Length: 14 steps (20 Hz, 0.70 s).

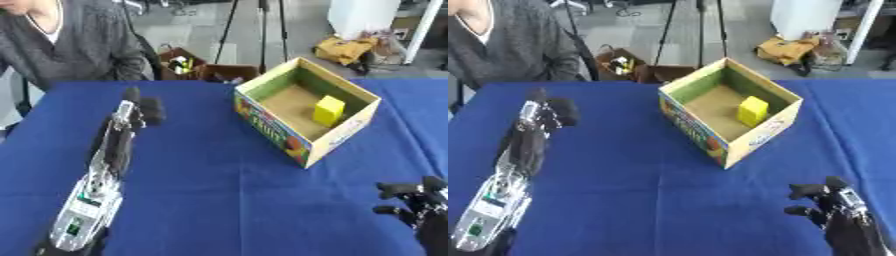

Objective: Pick up objects on the table and place them in the box.

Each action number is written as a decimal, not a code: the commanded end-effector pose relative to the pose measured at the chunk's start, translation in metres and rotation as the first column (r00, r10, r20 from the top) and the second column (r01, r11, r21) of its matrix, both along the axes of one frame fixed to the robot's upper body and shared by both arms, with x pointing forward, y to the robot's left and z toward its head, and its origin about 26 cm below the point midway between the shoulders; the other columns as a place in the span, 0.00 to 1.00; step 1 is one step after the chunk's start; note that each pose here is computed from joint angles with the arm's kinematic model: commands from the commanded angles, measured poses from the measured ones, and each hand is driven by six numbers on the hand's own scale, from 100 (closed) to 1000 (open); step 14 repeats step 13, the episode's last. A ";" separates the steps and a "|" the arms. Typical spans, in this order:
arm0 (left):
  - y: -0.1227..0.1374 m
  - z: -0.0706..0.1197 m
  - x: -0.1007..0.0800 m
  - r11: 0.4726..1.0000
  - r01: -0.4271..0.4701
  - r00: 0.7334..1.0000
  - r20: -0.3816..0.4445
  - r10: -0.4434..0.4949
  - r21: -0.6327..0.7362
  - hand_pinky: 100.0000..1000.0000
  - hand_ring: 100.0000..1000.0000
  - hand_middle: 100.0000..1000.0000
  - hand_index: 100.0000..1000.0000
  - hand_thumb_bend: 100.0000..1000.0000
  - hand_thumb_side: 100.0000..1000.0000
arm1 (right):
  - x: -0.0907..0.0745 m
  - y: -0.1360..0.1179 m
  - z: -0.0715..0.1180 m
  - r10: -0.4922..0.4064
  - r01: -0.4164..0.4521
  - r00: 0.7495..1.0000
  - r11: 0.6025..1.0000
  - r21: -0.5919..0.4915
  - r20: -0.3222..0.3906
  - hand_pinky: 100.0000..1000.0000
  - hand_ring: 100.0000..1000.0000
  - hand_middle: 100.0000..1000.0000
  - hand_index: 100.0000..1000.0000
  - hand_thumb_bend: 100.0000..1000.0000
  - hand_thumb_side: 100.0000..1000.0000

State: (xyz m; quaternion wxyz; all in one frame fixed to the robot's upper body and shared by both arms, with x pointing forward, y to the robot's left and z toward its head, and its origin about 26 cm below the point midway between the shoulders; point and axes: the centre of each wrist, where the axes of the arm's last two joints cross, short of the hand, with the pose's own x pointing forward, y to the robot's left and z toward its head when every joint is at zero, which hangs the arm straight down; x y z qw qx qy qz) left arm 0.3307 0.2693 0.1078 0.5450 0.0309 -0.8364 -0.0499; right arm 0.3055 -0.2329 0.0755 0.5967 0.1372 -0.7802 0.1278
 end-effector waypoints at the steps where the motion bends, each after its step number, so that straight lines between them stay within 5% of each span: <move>1: 0.005 0.000 -0.001 0.999 0.009 1.000 0.000 -0.009 -0.037 0.64 0.52 0.49 0.62 0.15 1.00 | 0.000 -0.005 0.010 -0.008 0.009 0.999 1.000 -0.007 0.031 0.62 0.89 0.53 0.62 0.00 0.97; 14: 0.002 -0.012 -0.003 0.997 -0.003 0.998 -0.060 -0.002 -0.072 0.63 0.50 0.47 0.60 0.11 1.00 | 0.000 -0.005 0.008 -0.016 0.016 0.999 1.000 -0.006 0.028 0.62 0.89 0.53 0.62 0.00 0.98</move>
